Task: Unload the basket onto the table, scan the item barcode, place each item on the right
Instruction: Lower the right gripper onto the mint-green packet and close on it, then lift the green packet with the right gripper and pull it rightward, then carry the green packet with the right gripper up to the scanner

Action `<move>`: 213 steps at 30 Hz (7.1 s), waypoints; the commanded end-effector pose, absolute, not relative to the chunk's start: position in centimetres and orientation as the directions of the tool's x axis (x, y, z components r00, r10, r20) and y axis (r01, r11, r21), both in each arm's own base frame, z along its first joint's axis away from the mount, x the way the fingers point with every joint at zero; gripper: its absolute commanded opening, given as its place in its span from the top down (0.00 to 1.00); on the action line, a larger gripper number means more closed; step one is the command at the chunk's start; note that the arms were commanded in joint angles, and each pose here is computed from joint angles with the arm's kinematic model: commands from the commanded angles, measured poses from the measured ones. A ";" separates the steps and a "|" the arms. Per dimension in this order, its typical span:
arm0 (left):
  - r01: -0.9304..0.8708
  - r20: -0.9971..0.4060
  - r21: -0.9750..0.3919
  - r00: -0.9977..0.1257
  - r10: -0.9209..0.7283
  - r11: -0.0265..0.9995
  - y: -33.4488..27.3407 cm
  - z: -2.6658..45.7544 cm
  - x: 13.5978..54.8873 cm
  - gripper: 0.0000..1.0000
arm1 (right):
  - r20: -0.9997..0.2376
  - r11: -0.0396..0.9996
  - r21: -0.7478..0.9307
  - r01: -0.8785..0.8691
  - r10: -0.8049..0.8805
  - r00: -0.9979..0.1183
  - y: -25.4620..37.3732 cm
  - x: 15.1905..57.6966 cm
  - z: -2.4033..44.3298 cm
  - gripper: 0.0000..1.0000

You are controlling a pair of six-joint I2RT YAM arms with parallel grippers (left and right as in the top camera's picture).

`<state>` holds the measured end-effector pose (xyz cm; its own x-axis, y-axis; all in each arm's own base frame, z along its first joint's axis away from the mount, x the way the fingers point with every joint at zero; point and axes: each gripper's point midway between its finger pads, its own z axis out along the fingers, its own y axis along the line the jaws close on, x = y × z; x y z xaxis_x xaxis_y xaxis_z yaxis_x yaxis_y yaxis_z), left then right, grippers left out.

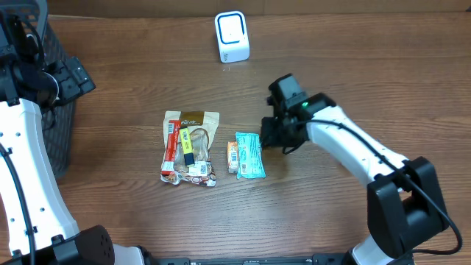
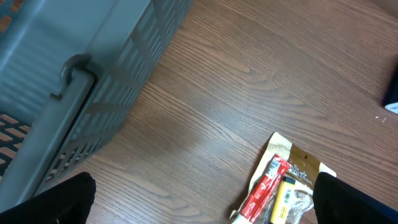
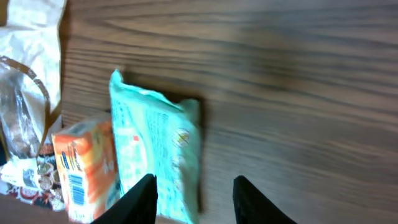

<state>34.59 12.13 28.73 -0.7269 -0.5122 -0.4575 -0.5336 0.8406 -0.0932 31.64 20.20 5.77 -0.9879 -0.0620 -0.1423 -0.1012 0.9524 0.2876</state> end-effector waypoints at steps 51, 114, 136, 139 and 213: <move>-0.526 -0.477 -0.098 -0.721 -0.504 0.845 12.1 29.5 34.6 0.00 | -0.235 0.968 0.249 -0.001 0.060 -0.970 13.1 32.9 3.7 0.91; -0.526 -0.476 -0.098 -0.721 -0.504 0.845 12.1 29.5 34.6 0.00 | -0.185 0.958 0.282 0.047 0.102 -0.977 12.5 32.2 9.3 0.44; -0.526 -0.476 -0.098 -0.721 -0.504 0.845 12.1 29.5 34.6 0.00 | -0.157 0.964 0.259 0.061 0.104 -0.982 9.8 32.6 6.0 0.42; -0.526 -0.476 -0.098 -0.721 -0.504 0.845 12.1 29.5 34.6 0.00 | -0.140 0.965 0.254 0.065 0.104 -0.985 9.8 32.5 5.4 0.42; -0.526 -0.476 -0.098 -0.721 -0.504 0.845 12.1 29.5 34.6 0.00 | -0.270 0.834 0.504 -0.226 -0.096 -0.958 15.3 34.1 10.8 0.96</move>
<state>34.59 12.13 28.73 -0.7269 -0.5122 -0.4575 -0.5336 0.8406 -0.0932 33.58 14.48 8.89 -0.9725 -0.0835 -0.2172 -0.1795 0.8634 0.4716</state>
